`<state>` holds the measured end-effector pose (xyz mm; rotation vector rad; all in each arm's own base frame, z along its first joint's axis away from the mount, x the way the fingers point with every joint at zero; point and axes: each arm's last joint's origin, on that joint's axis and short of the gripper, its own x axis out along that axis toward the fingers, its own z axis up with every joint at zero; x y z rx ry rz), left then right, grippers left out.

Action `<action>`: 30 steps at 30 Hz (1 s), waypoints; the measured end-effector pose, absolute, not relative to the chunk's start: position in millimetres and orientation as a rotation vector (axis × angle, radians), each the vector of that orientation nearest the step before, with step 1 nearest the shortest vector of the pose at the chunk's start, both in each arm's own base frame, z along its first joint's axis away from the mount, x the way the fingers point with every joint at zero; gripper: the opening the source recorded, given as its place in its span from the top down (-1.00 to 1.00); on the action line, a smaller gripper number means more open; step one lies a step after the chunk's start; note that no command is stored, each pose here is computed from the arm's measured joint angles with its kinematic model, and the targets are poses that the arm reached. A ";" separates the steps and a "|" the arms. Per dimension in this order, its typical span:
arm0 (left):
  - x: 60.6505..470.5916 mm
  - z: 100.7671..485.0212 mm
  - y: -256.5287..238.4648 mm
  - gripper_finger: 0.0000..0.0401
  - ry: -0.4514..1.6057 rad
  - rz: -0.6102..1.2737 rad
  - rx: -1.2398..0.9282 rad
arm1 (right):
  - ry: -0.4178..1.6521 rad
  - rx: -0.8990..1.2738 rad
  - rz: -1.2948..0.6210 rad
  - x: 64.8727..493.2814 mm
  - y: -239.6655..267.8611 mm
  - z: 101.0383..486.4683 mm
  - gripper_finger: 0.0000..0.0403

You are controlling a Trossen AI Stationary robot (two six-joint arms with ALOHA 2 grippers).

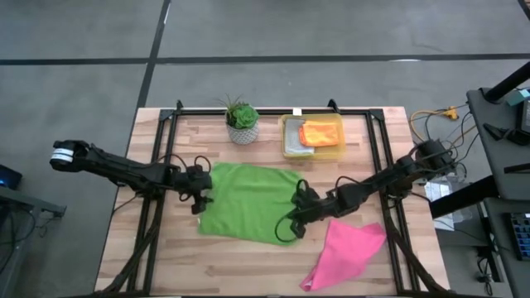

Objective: Fold microfiber towels
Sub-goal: Fold the green microfiber cloth

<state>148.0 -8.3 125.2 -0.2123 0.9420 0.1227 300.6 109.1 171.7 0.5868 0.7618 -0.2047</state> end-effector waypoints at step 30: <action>150.0 170.4 -120.6 -0.21 0.959 -0.564 0.223 | 0.868 0.322 -0.057 271.1 135.2 149.4 0.89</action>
